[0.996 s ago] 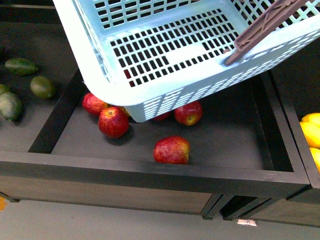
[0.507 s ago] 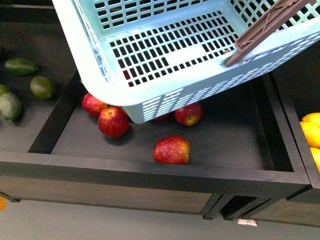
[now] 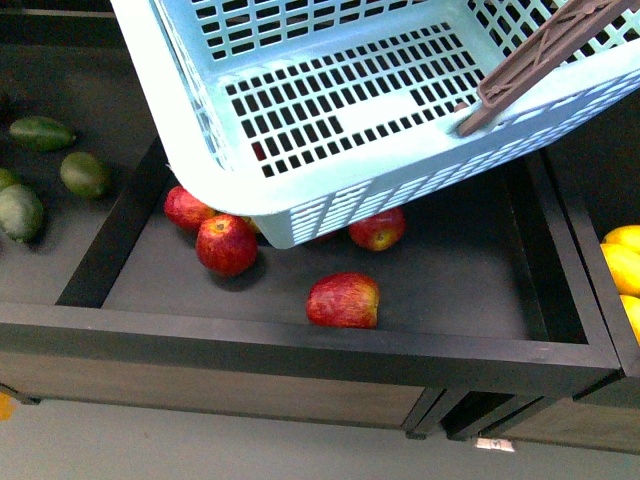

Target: Pick lemon and mango into basket

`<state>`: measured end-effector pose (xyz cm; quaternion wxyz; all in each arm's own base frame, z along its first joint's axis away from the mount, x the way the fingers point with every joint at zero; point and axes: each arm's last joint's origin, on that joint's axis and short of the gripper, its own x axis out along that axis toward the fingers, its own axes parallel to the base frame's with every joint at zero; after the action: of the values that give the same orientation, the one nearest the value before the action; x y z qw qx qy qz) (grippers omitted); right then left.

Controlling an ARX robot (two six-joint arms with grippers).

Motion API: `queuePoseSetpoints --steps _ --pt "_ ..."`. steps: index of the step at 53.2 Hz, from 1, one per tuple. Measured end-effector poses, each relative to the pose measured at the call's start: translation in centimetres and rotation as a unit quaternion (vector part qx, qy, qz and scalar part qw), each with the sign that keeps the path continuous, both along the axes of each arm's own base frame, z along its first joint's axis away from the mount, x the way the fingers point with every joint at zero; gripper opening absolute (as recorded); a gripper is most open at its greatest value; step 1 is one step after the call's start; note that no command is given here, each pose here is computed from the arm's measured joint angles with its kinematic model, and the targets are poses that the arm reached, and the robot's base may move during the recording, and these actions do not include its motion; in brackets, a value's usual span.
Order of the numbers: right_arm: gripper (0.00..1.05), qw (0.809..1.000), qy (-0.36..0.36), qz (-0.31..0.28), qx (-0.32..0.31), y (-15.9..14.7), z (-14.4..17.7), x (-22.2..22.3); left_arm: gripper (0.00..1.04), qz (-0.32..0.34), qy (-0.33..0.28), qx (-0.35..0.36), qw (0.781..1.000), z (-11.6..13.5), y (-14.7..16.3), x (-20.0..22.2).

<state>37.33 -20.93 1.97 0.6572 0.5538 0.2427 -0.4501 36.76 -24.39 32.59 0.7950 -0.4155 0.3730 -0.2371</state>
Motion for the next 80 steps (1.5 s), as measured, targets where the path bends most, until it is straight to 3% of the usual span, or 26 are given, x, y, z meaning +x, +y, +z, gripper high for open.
queuePoseSetpoints --steps 29,60,80 --pt "0.96 0.999 -0.017 -0.038 0.026 0.3 -1.6 1.8 0.06 0.001 0.0 0.0 1.0 0.0 0.0 0.0" --pt "0.96 0.999 -0.002 -0.018 0.031 0.5 -3.0 4.1 0.06 0.001 0.0 0.0 1.0 0.0 0.0 0.0" --pt "0.96 0.999 0.021 0.027 0.031 2.3 -4.2 5.0 0.06 0.001 0.0 0.0 1.0 0.0 0.0 0.0"
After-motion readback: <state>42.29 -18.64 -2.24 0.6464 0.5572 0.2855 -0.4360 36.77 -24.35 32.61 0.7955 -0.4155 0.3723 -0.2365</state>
